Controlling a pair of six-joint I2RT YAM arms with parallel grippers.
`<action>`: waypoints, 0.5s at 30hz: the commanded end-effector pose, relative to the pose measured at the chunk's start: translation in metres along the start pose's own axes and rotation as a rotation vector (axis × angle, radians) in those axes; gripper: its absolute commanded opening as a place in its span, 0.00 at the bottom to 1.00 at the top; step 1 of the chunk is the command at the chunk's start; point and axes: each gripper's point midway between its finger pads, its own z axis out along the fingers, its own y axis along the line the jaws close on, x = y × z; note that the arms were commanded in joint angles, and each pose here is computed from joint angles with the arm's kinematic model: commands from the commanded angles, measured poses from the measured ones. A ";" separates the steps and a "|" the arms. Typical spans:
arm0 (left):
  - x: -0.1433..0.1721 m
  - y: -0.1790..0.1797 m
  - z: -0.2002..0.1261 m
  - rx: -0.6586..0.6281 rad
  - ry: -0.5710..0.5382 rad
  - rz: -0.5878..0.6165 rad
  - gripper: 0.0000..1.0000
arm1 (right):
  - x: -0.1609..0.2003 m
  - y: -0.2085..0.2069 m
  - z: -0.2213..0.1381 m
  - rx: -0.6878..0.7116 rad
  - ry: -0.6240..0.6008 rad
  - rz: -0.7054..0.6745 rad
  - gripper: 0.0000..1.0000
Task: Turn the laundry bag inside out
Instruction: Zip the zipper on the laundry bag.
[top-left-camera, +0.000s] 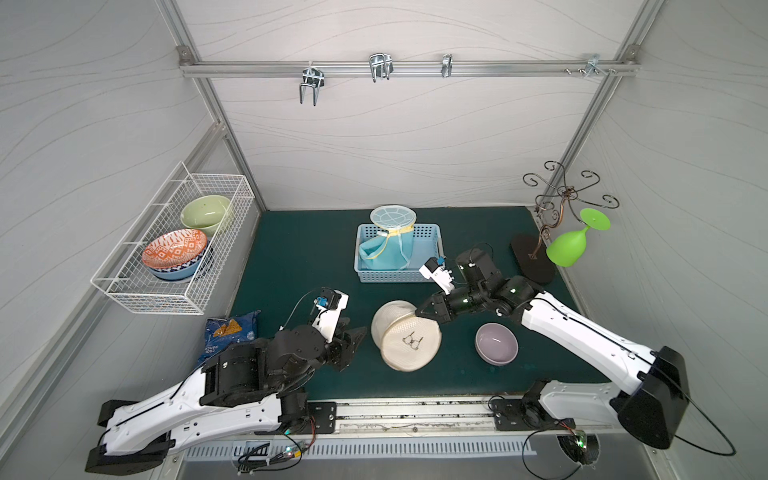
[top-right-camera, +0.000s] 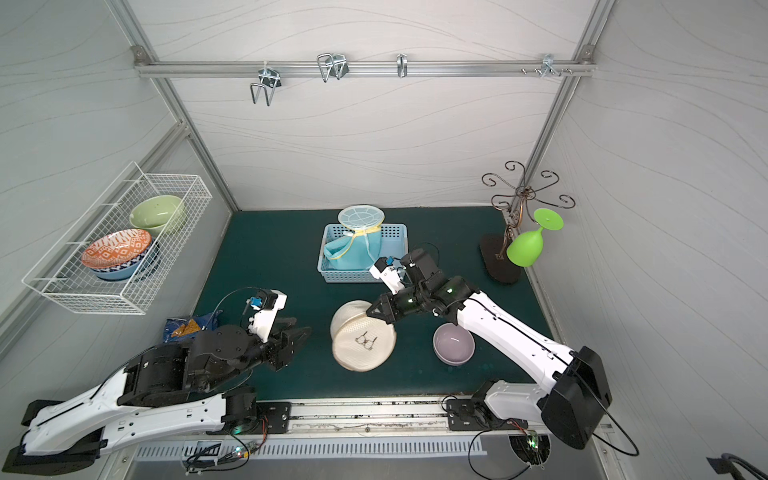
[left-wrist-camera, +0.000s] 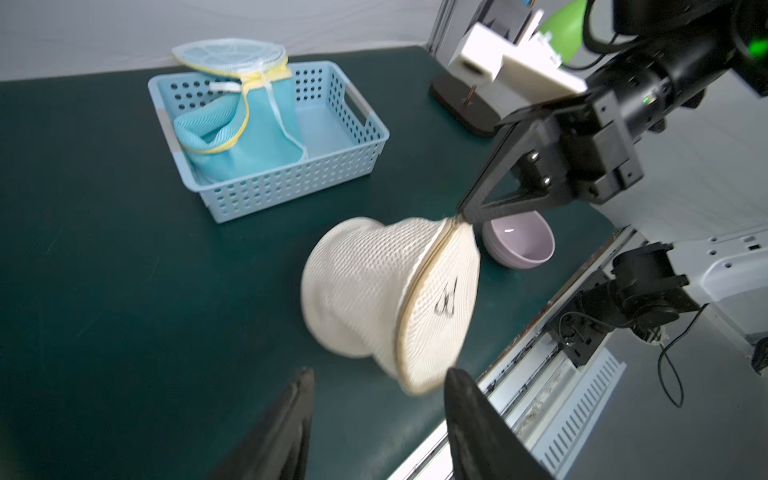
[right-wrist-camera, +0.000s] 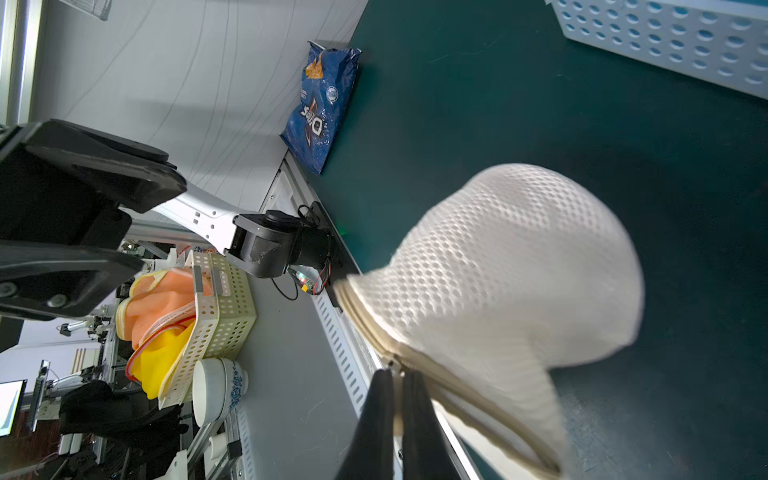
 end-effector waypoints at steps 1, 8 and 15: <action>0.004 -0.007 0.003 0.054 -0.013 -0.018 0.56 | 0.000 0.019 0.004 -0.116 0.029 -0.017 0.00; 0.001 -0.055 0.049 0.157 -0.012 0.128 0.58 | 0.003 0.033 0.022 -0.140 0.099 -0.062 0.00; 0.014 -0.051 0.080 0.080 0.006 0.135 0.58 | 0.000 0.033 0.024 -0.115 0.070 -0.030 0.00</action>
